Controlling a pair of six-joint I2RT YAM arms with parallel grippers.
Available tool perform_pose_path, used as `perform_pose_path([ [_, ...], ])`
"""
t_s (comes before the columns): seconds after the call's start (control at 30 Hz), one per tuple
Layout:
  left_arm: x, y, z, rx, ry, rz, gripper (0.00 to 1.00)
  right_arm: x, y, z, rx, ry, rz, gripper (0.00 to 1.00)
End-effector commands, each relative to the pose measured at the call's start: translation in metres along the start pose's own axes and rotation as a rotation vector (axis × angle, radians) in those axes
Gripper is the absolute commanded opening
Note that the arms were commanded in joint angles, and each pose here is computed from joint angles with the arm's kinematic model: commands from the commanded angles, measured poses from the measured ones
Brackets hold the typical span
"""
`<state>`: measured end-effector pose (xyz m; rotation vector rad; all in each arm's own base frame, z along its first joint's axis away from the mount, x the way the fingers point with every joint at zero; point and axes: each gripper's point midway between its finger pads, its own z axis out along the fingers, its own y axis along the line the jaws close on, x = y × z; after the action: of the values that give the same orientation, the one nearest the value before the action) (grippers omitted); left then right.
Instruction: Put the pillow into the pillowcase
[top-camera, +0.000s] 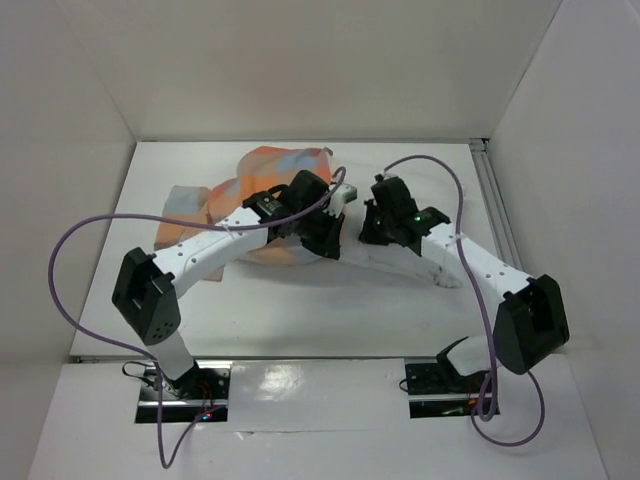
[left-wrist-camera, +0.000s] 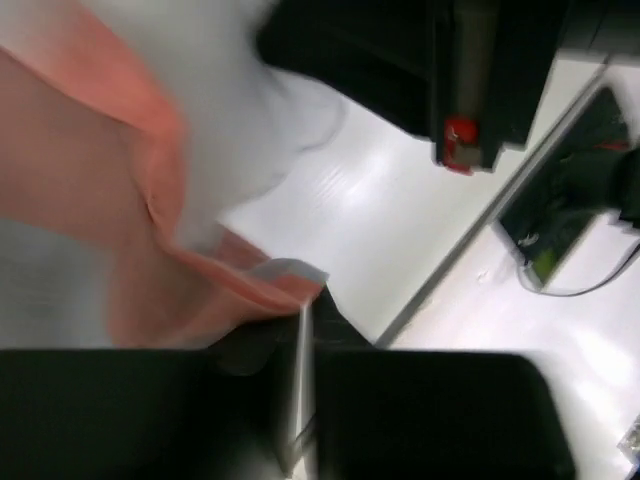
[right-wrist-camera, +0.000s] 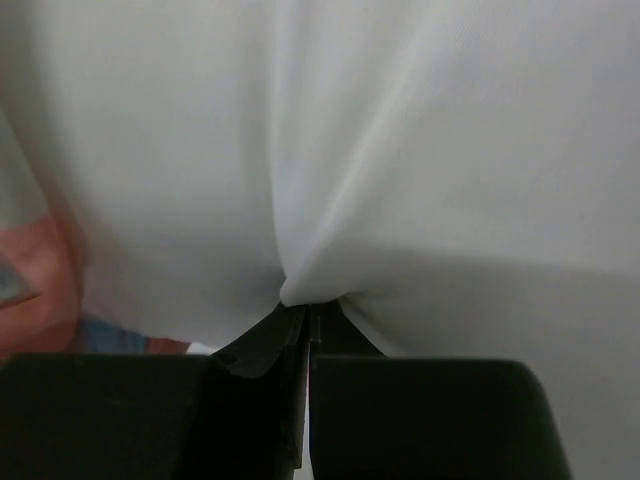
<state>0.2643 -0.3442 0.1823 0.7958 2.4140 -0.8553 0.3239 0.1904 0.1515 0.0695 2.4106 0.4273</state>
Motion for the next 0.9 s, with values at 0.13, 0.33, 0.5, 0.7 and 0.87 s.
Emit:
perform_pose_path([
  [0.13, -0.098, -0.017, -0.114, -0.13, -0.266, 0.076, 0.93, -0.03, 0.02, -0.059, -0.005, -0.139, -0.032, 0.78],
  [0.33, -0.158, 0.028, -0.13, -0.272, -0.4, -0.073, 0.7, -0.095, -0.045, -0.105, 0.365, -0.348, -0.03, 0.99],
  [0.5, -0.174, 0.099, -0.076, -0.561, -0.37, -0.175, 0.84, -0.13, -0.113, -0.09, 0.473, -0.321, 0.143, 0.99],
  [0.7, -0.177, 0.133, -0.041, -0.687, -0.38, -0.183, 0.83, -0.114, -0.171, -0.061, 0.447, -0.215, 0.297, 1.0],
  [0.87, -0.172, 0.158, -0.018, -0.739, -0.336, -0.149, 0.76, -0.064, -0.186, -0.037, 0.426, -0.105, 0.328, 1.0],
])
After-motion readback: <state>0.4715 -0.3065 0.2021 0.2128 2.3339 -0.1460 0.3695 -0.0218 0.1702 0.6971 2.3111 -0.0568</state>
